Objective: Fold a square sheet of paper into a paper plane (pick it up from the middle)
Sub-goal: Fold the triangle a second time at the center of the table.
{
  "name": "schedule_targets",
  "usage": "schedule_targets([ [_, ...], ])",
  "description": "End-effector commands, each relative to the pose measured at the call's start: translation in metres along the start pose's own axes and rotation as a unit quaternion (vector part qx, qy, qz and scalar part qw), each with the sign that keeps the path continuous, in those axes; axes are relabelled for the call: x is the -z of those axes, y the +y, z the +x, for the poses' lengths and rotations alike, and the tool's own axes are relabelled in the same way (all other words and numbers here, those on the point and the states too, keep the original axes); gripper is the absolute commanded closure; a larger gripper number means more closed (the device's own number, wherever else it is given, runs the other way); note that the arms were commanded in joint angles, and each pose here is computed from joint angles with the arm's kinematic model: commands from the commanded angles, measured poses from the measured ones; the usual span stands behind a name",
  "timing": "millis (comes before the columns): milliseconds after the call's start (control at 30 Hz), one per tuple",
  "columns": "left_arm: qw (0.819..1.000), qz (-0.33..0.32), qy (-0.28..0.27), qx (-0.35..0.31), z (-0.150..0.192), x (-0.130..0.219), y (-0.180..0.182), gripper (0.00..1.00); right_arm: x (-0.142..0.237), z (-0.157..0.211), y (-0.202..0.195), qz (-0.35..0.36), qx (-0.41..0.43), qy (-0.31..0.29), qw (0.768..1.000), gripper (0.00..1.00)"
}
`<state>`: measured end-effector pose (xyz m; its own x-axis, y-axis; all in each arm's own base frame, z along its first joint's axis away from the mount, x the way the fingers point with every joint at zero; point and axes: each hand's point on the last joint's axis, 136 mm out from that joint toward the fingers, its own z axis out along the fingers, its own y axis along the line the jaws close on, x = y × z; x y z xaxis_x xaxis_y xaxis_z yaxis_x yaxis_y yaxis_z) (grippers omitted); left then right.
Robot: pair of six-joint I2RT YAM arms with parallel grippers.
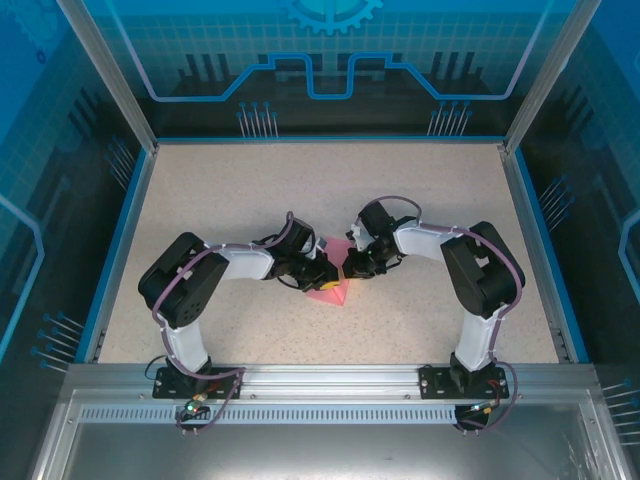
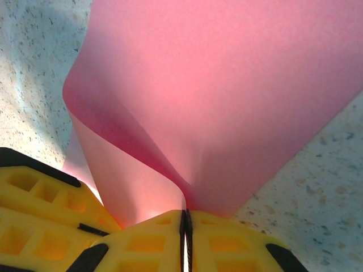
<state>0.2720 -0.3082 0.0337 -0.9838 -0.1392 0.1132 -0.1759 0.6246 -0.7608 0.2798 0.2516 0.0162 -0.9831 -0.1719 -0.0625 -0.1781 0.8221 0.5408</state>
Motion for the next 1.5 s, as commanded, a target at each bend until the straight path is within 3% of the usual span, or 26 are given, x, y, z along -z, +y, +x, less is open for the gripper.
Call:
schedule_targets([
  [0, 1.0, -0.011, 0.002, -0.006, -0.002, -0.004, 0.001, 0.88, -0.003, -0.001, -0.005, 0.01, -0.002, 0.009, 1.0, 0.88],
  [1467, 0.998, -0.057, 0.004, 0.024, 0.0, -0.009, 0.025, 0.91, -0.014, 0.001, -0.009, 0.017, 0.002, 0.028, 0.999, 0.88],
])
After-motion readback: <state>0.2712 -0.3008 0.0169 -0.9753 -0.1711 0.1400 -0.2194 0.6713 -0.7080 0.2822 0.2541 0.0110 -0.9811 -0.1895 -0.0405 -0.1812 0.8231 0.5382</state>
